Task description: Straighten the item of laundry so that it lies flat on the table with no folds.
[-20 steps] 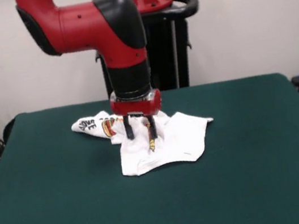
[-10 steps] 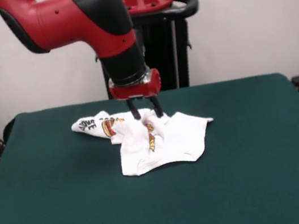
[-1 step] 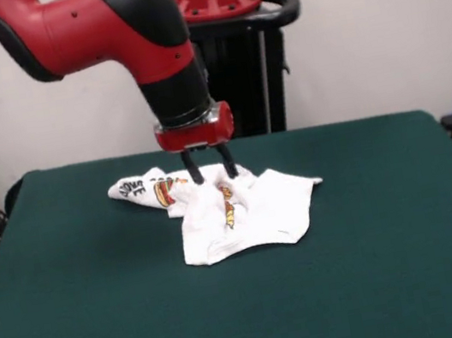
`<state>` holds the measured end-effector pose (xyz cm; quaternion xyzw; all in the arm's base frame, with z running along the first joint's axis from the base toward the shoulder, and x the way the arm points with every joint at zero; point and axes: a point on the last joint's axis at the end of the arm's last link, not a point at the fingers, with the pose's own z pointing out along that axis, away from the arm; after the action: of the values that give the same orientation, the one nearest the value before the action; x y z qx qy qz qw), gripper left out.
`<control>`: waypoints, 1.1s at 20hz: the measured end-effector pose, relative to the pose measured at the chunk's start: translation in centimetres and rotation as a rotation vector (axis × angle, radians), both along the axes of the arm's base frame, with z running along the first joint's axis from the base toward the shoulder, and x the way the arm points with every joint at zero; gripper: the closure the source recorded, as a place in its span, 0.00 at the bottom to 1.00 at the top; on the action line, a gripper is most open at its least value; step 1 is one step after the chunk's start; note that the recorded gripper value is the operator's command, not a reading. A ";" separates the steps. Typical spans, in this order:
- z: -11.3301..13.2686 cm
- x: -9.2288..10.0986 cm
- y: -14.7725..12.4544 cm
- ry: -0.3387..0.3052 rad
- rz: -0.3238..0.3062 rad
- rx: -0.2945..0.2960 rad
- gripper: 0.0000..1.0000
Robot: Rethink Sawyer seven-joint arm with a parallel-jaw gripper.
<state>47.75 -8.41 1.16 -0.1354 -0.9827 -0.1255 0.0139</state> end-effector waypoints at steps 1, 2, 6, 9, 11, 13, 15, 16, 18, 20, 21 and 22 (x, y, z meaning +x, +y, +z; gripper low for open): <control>0.0 -0.1 -0.4 -0.006 0.001 -0.002 0.00; -0.1 -0.1 -1.1 -0.015 0.003 -0.007 0.00; -0.4 0.0 -4.3 -0.064 0.029 -0.039 0.00; -0.9 0.2 -6.7 -0.110 0.064 -0.054 0.00; -1.3 0.3 -7.9 -0.134 0.082 -0.047 0.00; -2.2 0.2 -9.0 -0.161 0.099 -0.015 0.00; -3.2 -0.1 -9.9 -0.176 0.112 0.036 0.00; -4.0 -0.6 -10.2 -0.173 0.119 0.080 0.00; -5.4 -1.9 -10.0 -0.151 0.145 0.176 0.00; -6.2 -3.2 -9.3 -0.123 0.182 0.261 0.00; -6.5 -3.8 -8.8 -0.112 0.203 0.297 0.00; -6.8 -4.4 -8.1 -0.099 0.232 0.349 0.00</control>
<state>43.33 -16.53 -5.63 -0.0105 -0.9546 -0.2976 0.0030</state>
